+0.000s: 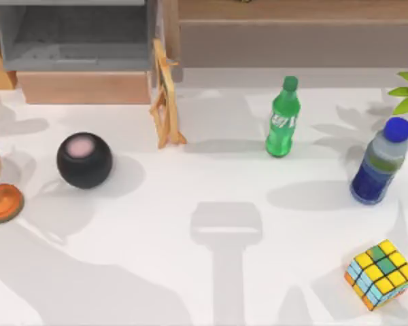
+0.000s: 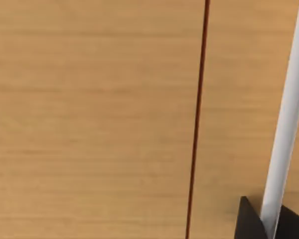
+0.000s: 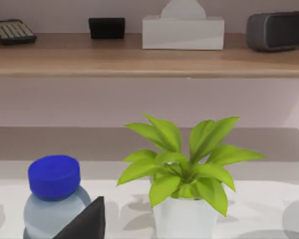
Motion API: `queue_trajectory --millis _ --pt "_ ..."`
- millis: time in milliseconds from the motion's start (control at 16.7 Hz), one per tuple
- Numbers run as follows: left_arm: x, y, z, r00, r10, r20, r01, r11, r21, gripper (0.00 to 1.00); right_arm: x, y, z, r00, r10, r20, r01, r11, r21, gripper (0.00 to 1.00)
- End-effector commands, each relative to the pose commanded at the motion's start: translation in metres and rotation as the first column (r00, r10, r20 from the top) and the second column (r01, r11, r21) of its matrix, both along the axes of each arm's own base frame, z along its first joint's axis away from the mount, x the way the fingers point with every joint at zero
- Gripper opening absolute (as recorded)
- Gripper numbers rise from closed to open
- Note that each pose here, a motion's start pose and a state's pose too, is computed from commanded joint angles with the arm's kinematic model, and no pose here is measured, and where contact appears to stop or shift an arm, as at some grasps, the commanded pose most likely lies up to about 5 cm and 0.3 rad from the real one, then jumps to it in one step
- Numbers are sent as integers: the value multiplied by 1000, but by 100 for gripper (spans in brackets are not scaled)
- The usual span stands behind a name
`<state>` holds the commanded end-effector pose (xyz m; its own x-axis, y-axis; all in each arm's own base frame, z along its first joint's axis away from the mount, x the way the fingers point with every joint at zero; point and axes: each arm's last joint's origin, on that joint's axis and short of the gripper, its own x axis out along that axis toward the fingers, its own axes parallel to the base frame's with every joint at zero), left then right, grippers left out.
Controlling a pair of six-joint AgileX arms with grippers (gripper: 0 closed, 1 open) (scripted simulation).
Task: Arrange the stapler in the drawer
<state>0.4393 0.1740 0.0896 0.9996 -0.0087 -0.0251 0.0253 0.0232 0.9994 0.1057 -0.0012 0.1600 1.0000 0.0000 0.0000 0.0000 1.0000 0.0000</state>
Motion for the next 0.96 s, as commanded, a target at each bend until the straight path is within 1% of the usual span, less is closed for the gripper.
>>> queue_trajectory --millis 600,660,960 --pt "0 0 0 1000 0 0 0 1000 0 98 0 0 0 1000 0 0 0 1000 0 100" --pt "0 0 0 1000 0 0 0 1000 0 100 0 0 0 1000 0 0 0 1000 0 100" --pt "0 0 0 1000 0 0 0 1000 0 100 0 0 0 1000 0 0 0 1000 0 100"
